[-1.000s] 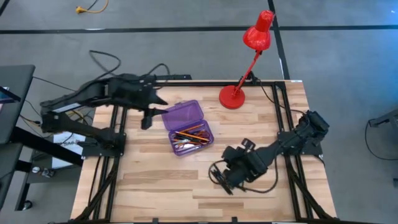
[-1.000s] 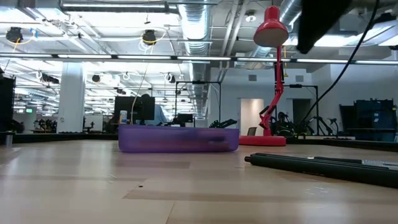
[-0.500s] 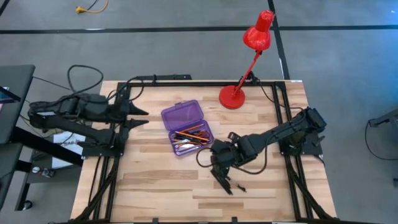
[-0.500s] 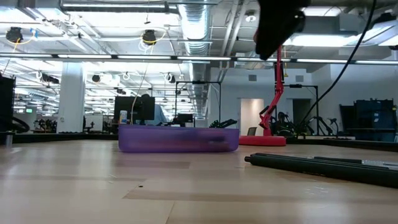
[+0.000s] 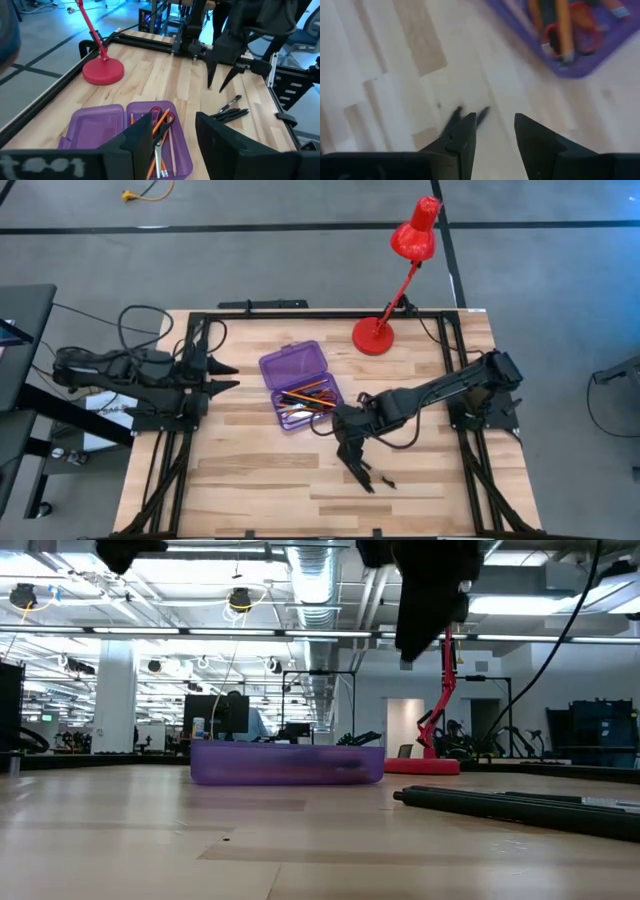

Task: Pick & place school supplies into a supply box
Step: Put the transparent pen into the purple supply box

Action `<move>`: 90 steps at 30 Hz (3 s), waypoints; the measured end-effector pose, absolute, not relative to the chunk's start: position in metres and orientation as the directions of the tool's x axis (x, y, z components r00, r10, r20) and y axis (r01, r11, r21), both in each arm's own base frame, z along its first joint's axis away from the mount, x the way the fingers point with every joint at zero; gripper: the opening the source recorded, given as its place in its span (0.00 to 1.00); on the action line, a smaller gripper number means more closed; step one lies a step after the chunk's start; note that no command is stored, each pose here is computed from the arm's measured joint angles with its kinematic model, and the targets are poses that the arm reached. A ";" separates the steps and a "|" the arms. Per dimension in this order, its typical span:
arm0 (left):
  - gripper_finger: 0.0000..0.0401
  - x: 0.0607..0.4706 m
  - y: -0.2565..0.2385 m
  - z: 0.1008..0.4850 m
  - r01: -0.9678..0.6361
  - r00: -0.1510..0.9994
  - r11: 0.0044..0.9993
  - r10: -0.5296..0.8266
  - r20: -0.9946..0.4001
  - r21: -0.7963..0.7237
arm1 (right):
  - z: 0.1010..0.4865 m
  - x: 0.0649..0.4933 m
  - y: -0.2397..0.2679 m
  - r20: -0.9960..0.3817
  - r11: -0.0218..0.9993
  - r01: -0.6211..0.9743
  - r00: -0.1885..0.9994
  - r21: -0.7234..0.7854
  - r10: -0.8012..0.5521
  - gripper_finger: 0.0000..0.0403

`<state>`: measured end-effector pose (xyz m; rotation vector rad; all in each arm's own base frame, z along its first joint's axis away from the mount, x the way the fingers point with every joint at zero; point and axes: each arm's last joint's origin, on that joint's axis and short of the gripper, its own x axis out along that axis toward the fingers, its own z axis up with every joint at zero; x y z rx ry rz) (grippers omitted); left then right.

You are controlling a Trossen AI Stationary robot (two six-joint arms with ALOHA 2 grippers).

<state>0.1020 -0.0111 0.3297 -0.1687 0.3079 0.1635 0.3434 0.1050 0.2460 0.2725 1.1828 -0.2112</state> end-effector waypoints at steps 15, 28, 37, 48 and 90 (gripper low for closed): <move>0.34 0.109 -0.013 0.263 -0.239 0.925 0.937 0.140 -0.353 -0.254 | 0.191 0.317 0.132 -0.953 0.936 0.278 0.268 0.218 0.142 0.31; 0.34 0.115 -0.014 0.250 -0.232 0.933 0.936 0.137 -0.331 -0.266 | 0.164 0.284 0.170 -0.974 0.894 0.413 0.203 0.176 0.098 0.31; 0.34 0.116 -0.014 0.253 -0.214 0.945 0.946 0.137 -0.298 -0.244 | 0.161 0.280 0.176 -0.977 0.878 0.449 0.193 0.165 0.085 0.36; 0.34 0.116 -0.014 0.253 -0.211 0.944 0.947 0.133 -0.302 -0.242 | 0.157 0.281 0.168 -0.982 0.884 0.444 0.173 0.147 0.077 0.53; 0.34 0.115 -0.013 0.252 -0.239 0.938 0.945 0.166 -0.303 -0.222 | 0.126 0.281 0.152 -0.995 0.934 0.347 0.078 0.086 0.062 0.04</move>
